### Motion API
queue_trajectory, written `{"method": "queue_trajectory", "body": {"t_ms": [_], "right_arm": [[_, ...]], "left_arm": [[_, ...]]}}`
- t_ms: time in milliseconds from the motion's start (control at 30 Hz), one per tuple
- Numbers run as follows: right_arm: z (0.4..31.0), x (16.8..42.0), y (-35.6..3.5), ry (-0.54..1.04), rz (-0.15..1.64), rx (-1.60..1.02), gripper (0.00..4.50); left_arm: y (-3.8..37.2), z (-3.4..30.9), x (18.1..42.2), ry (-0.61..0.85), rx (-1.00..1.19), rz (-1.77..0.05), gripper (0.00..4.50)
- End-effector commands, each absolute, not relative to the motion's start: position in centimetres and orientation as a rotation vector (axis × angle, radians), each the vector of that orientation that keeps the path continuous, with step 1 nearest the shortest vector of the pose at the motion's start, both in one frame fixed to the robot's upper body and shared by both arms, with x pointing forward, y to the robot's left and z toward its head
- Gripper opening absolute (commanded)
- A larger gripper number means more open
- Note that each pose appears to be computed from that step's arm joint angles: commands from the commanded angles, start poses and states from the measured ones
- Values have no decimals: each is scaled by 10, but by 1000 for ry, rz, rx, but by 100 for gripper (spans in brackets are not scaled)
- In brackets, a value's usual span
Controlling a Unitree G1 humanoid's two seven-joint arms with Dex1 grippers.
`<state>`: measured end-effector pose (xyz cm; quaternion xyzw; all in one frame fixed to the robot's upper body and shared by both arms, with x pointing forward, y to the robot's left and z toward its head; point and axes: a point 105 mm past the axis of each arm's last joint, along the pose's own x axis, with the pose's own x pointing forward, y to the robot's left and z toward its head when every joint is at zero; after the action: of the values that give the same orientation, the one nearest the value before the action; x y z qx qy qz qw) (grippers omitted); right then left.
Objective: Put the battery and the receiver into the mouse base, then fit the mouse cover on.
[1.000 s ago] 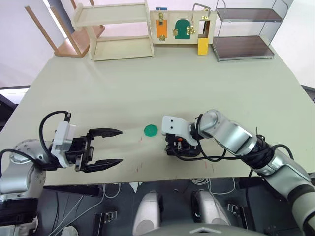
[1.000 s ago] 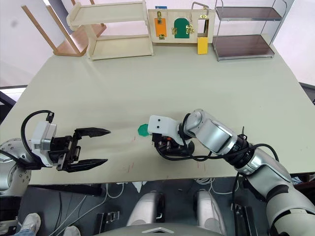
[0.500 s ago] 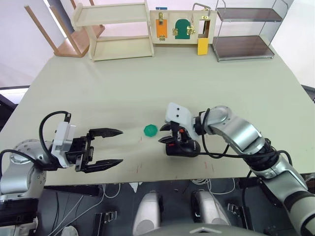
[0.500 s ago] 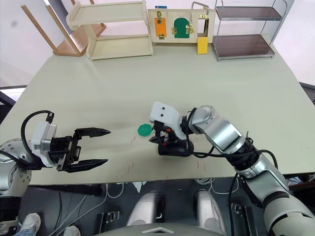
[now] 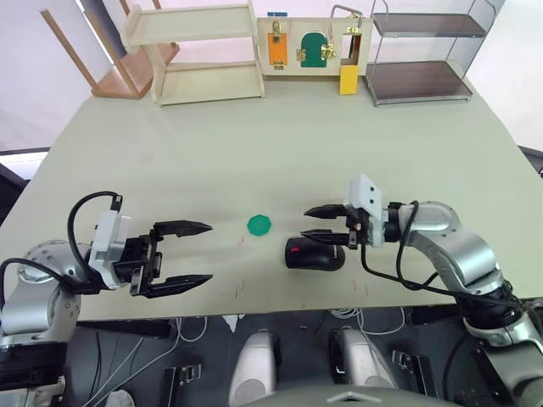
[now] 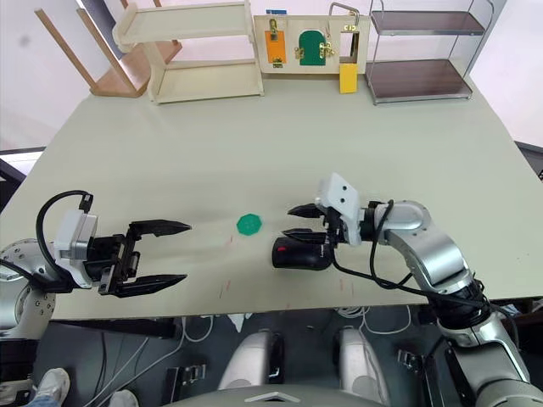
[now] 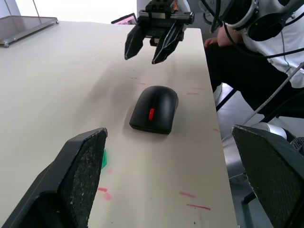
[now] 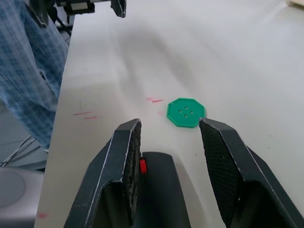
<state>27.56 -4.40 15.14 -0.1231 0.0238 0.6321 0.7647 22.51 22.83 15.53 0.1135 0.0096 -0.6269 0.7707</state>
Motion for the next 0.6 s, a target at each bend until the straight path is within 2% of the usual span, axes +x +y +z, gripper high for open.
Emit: {"method": "queue_trajectory", "body": {"t_ms": [33,333,500,600], "right_arm": [[153,272,-54,-11,1387,-245,203],[125,271,-66,-54,1378,-219,203],[100,270,-69,-20,1377,-180,203],[73,270,-70,37,1373,-194,203]], "left_arm": [[229,162,221,-6,281,-1387,450],[232,163,222,-4,285,-1383,450],[234,163,222,-4,286,-1379,450],[234,162,222,-5,285,-1379,450]]}}
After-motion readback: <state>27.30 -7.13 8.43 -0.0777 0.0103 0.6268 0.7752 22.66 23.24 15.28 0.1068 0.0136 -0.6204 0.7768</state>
